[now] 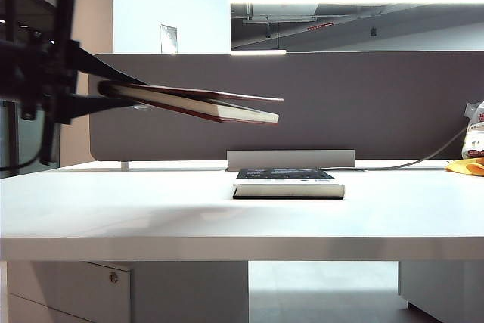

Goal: Pick up the red book and place it on top of the black book.

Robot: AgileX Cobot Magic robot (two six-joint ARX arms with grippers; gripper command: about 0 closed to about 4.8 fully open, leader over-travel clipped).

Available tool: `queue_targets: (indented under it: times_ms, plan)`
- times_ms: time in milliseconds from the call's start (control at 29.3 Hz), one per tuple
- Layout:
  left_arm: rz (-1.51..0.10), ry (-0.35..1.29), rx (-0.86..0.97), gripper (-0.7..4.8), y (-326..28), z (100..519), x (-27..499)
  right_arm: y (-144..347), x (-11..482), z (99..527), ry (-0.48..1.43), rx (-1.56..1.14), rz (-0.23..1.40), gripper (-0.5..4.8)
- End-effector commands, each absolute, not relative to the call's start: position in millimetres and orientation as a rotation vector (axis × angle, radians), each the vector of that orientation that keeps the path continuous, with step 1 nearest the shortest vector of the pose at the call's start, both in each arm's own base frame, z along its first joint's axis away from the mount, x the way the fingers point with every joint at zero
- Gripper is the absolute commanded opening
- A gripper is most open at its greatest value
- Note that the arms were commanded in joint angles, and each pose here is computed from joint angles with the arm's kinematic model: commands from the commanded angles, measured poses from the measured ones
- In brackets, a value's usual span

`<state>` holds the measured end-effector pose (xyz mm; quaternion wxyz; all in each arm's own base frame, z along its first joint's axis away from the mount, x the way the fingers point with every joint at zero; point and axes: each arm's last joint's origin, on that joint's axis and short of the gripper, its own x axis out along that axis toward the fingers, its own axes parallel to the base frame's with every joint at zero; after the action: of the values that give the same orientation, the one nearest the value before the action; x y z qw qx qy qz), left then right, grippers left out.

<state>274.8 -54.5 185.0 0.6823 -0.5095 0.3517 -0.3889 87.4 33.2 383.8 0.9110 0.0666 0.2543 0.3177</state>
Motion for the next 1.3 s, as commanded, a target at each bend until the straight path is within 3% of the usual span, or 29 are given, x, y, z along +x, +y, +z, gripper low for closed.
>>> queue_targets:
  times_ms: [34,308,718,991,1299]
  plan:
    - [-0.918,0.755,-1.115,-0.06,-62,192,292,33,86,385,0.523,0.132,0.652,-0.06]
    - [-0.918,0.752,-1.11,-0.06,-78,200,329,34,94,383,0.547,0.124,0.633,-0.06]
    - [-0.805,0.737,-1.083,-0.06,-130,205,385,34,96,382,0.554,0.119,0.61,-0.06]
    - [-0.658,0.68,-1.096,-0.06,-140,209,395,34,95,381,0.561,0.12,0.61,-0.06]
    - [-0.677,0.713,-1.125,-0.06,-182,201,412,34,95,381,0.561,0.12,0.61,-0.06]
